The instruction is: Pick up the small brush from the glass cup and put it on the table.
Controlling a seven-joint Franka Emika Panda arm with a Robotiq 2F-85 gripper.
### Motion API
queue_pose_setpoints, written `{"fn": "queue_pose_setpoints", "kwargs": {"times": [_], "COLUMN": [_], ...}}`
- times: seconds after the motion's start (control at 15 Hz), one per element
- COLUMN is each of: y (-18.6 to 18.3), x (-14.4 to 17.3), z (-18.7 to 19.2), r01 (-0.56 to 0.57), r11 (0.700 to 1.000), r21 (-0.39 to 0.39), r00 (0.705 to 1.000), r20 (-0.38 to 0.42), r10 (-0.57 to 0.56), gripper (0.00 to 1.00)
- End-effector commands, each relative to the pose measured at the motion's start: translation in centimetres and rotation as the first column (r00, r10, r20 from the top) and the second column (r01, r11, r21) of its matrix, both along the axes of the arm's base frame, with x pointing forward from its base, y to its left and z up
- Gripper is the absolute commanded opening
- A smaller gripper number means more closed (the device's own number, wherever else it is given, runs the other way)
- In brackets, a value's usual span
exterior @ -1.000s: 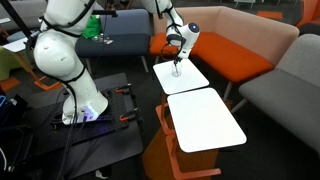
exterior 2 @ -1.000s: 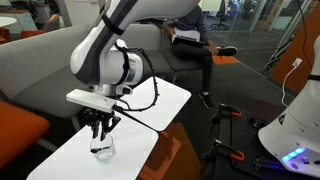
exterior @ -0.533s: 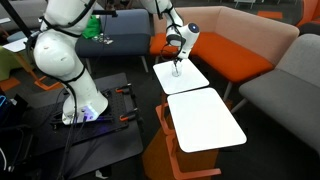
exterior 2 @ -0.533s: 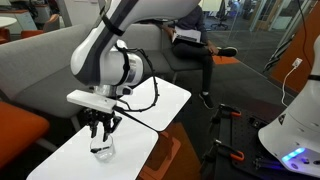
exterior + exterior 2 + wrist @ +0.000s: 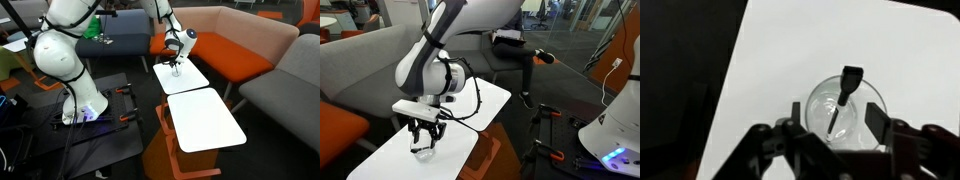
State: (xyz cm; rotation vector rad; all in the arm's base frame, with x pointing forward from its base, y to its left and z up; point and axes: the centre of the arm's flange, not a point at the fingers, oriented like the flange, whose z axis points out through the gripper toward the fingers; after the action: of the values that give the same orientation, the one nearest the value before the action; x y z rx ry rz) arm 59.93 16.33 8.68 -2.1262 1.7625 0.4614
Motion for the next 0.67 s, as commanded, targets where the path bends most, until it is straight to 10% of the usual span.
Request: {"fn": "queue_pose_setpoints", "kwargs": {"times": [0.0,0.6], "y": [0.4,0.9], "x": [-0.4,-1.1], "z": [0.1,1.9], "r01": [0.033,0.047], "r11": [0.999,0.999], "r21": [0.002,-0.008], "r00": [0.999,0.995], "r20": [0.034,0.088], "r10": [-0.033,-0.046], "gripper": [0.41,0.43]}}
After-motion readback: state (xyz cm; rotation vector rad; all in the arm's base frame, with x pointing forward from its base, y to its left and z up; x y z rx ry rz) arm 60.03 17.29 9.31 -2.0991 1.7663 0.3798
